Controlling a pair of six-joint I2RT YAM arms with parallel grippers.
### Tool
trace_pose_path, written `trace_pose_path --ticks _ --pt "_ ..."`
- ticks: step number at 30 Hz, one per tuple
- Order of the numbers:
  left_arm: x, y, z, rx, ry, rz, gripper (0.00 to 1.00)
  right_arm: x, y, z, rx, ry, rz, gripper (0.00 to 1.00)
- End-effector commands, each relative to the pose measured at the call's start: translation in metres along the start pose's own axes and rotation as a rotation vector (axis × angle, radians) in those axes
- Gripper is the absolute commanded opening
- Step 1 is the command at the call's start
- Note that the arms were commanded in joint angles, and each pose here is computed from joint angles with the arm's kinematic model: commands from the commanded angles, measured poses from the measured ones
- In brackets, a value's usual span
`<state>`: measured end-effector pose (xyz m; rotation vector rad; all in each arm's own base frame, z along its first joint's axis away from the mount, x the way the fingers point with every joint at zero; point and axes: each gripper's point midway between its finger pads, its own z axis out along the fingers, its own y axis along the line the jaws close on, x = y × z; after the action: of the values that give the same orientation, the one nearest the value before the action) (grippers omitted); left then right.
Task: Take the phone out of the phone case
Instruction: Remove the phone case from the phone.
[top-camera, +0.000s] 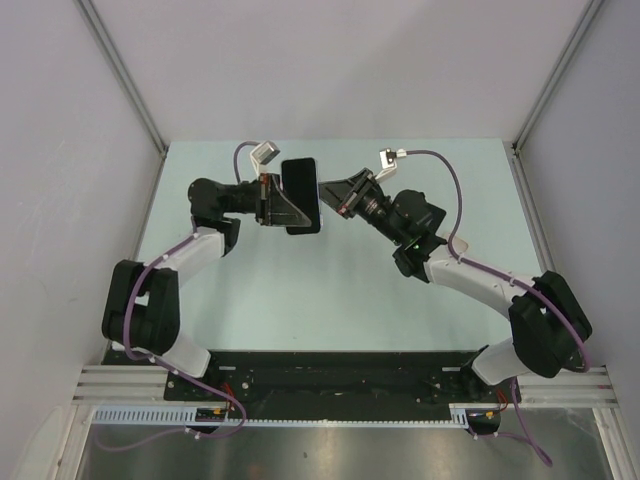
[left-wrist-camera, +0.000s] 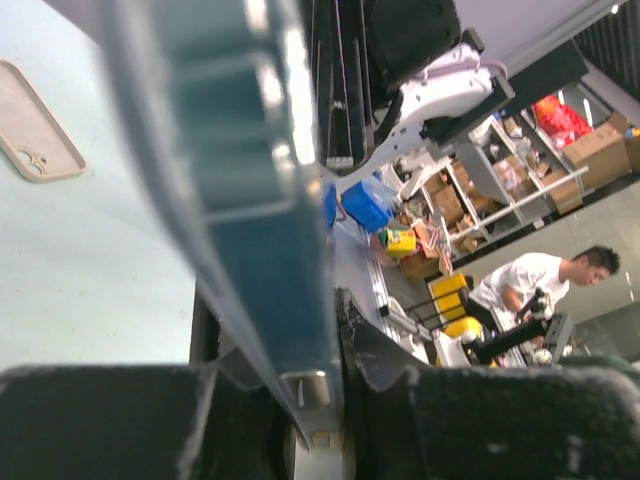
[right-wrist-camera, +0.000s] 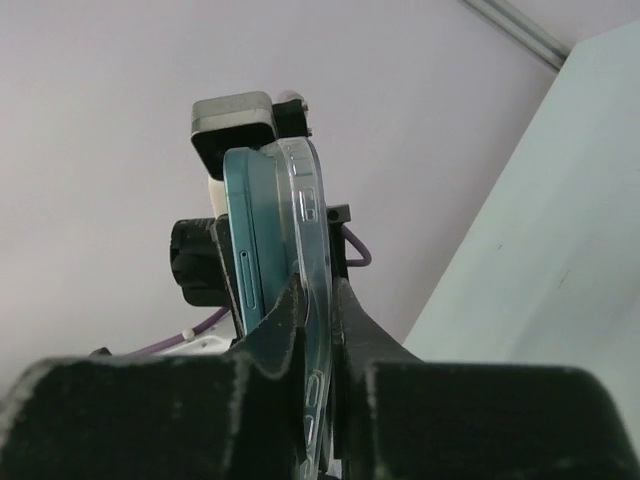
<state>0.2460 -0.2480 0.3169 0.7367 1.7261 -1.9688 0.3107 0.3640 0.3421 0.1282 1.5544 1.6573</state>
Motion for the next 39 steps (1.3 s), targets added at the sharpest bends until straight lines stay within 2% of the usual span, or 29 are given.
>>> trace_pose_path --ticks 1,7,10,12,13,14,16,17,20,29,37,38,39 --pt "-0.048 -0.038 0.028 0.083 -0.211 0.229 0.0 0.128 -0.048 -0.038 0.195 0.445 0.014 0.0" --pt "-0.049 -0.031 0.029 0.077 -0.213 0.207 0.01 0.099 -0.048 -0.047 0.24 0.374 -0.04 0.0" --pt "-0.051 -0.027 0.027 0.069 -0.215 0.197 0.04 0.084 -0.055 -0.056 0.293 0.335 -0.063 0.0" --pt "-0.051 -0.027 0.024 0.064 -0.217 0.2 0.11 0.071 -0.059 -0.065 0.341 0.302 -0.08 0.0" --pt "-0.052 -0.026 0.022 0.058 -0.221 0.201 0.16 0.067 -0.061 -0.069 0.357 0.291 -0.085 0.0" --pt "-0.053 -0.024 0.02 0.051 -0.224 0.198 0.34 0.06 -0.062 -0.071 0.375 0.266 -0.097 0.0" --pt "-0.055 -0.022 0.019 0.042 -0.228 0.198 0.49 0.051 -0.06 -0.08 0.398 0.24 -0.111 0.0" --pt "-0.055 -0.018 0.019 0.03 -0.229 0.185 0.69 0.046 -0.06 -0.081 0.407 0.224 -0.12 0.0" --pt "-0.054 -0.008 0.019 0.003 -0.23 0.171 0.98 0.04 -0.057 -0.083 0.412 0.202 -0.109 0.0" --pt "-0.052 0.01 0.014 -0.058 -0.243 0.126 1.0 0.03 -0.057 -0.083 0.452 0.127 -0.076 0.0" --pt "-0.07 0.046 -0.032 -0.222 -0.408 0.046 1.0 0.01 -0.059 -0.106 0.54 0.06 -0.135 0.0" --pt "-0.071 0.062 -0.038 -0.283 -0.439 -0.037 1.0 0.008 -0.061 -0.109 0.552 0.058 -0.152 0.0" --pt "-0.074 0.068 -0.046 -0.326 -0.469 -0.049 1.0 0.006 -0.066 -0.117 0.587 0.057 -0.161 0.0"
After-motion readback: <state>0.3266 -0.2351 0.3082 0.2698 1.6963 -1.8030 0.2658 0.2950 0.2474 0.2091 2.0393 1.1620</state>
